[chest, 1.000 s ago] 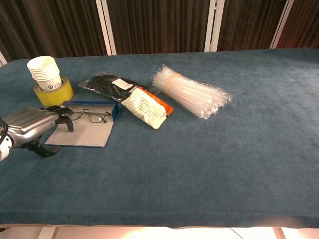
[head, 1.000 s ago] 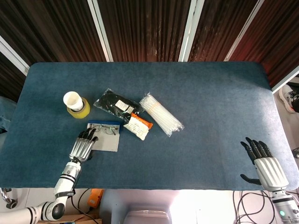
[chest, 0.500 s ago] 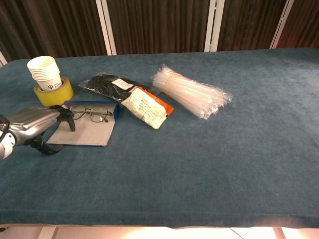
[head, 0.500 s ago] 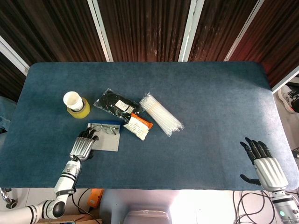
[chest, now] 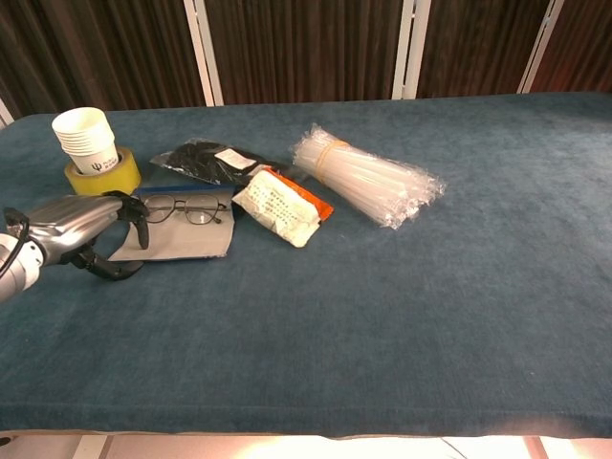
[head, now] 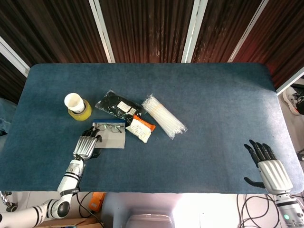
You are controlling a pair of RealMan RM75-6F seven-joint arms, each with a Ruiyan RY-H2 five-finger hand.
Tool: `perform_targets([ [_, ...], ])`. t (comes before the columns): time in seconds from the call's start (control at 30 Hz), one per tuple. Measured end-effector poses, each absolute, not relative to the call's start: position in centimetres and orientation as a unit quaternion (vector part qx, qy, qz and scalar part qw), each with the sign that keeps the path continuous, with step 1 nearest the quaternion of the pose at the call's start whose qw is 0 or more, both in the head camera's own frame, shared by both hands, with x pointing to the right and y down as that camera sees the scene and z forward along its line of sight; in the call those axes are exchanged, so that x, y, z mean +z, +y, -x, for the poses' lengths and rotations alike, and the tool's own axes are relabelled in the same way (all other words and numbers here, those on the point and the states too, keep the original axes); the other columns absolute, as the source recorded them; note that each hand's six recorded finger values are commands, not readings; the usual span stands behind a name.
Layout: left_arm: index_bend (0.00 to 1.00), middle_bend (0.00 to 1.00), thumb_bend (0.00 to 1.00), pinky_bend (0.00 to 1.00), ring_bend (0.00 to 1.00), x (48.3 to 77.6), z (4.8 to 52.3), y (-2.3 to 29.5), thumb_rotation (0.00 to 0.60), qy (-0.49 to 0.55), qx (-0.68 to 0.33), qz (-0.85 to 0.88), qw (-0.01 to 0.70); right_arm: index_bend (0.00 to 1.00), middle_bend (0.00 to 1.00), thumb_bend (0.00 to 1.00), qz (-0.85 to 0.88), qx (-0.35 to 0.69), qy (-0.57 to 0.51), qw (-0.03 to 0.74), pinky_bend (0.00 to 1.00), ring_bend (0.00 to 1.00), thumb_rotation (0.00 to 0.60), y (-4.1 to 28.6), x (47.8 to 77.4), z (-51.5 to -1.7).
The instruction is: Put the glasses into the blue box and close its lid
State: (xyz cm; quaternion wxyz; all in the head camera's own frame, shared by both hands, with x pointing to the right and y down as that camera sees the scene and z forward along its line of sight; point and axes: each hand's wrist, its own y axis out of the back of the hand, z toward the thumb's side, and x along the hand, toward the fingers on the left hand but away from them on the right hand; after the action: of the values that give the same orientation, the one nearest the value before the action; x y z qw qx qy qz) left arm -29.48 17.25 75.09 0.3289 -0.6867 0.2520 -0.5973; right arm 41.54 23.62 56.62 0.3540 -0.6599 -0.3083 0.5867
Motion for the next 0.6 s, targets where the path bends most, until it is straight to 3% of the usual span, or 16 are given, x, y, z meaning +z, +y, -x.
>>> perform_targets([
  [0.6,0.53,0.18,0.36,0.18,0.07,76.2,29.7,15.3,0.466,0.308,-0.594,0.658,0.346,0.00,0.00,0.27,0.660,0.585,-0.313,0.351,0.00,0.00,0.600,23.5,56.3,-41.8],
])
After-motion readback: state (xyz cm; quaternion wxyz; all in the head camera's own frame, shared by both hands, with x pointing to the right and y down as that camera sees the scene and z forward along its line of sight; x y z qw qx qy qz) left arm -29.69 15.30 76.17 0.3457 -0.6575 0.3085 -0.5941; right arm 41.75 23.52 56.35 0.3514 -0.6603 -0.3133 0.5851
